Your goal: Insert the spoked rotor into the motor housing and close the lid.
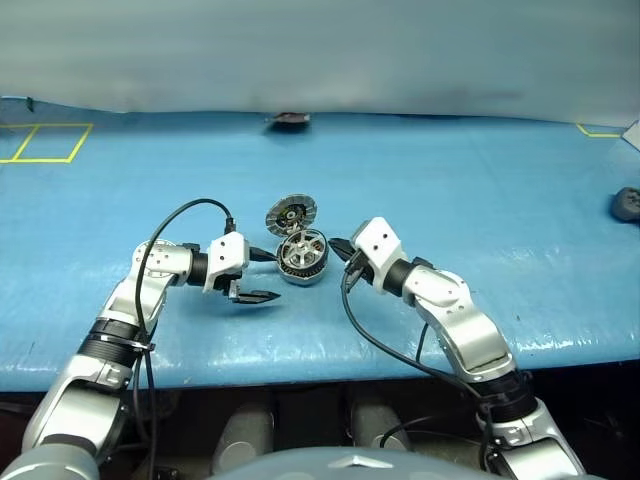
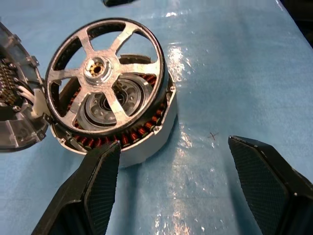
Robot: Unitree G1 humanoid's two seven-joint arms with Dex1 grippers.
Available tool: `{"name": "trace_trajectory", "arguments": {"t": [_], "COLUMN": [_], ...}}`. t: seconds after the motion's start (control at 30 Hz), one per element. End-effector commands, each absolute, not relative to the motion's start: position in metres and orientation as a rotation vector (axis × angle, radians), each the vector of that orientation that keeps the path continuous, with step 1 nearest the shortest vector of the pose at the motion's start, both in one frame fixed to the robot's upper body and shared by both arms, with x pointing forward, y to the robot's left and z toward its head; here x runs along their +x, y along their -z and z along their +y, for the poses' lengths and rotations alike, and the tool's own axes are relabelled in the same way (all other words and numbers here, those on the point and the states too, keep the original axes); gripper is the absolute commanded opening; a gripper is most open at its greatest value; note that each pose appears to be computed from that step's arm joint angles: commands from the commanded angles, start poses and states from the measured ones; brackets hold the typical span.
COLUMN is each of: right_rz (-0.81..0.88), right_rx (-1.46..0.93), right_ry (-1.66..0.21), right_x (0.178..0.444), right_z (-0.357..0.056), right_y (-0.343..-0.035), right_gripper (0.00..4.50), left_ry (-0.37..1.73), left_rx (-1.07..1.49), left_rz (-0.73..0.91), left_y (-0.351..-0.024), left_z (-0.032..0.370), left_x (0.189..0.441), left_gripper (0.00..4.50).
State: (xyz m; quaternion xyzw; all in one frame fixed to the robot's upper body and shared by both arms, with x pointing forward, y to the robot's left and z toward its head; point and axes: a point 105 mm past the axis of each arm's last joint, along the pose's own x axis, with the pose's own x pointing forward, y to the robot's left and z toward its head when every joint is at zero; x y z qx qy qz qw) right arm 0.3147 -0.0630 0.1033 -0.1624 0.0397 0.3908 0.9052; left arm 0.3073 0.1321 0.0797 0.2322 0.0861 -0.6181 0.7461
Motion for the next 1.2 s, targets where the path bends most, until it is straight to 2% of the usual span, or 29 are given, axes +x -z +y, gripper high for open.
{"name": "trace_trajectory", "arguments": {"t": [0.03, 0.3, 0.43, 0.53, 0.63, 1.2], "right_rz": [0.012, 0.014, 0.064, 0.073, 0.056, 0.056], "right_rx": [-0.342, -0.332, -0.316, -0.312, -0.339, -0.321], "right_ry": [-0.839, -0.889, -0.985, -0.995, -0.948, -0.952], "right_x": [0.319, 0.322, 0.309, 0.307, 0.314, 0.319], "right_z": [-0.052, -0.038, -0.027, -0.025, -0.026, -0.018], "right_y": [-0.121, -0.124, -0.112, -0.110, -0.111, -0.107], "right_gripper": [0.00, 0.00, 0.00, 0.61, 1.57, 1.57], "left_ry": [1.339, 1.268, 1.230, 1.207, 1.198, 1.193], "left_rx": [0.437, 0.338, 0.245, 0.193, 0.209, 0.205], "left_rz": [0.155, 0.125, 0.071, 0.041, 0.071, 0.078], "left_y": [-0.090, -0.091, -0.093, -0.096, -0.090, -0.086], "left_z": [0.136, 0.139, 0.136, 0.138, 0.144, 0.140], "left_x": [0.309, 0.309, 0.307, 0.305, 0.302, 0.295], "left_gripper": [3.83, 3.83, 3.83, 3.86, 3.86, 3.86]}}
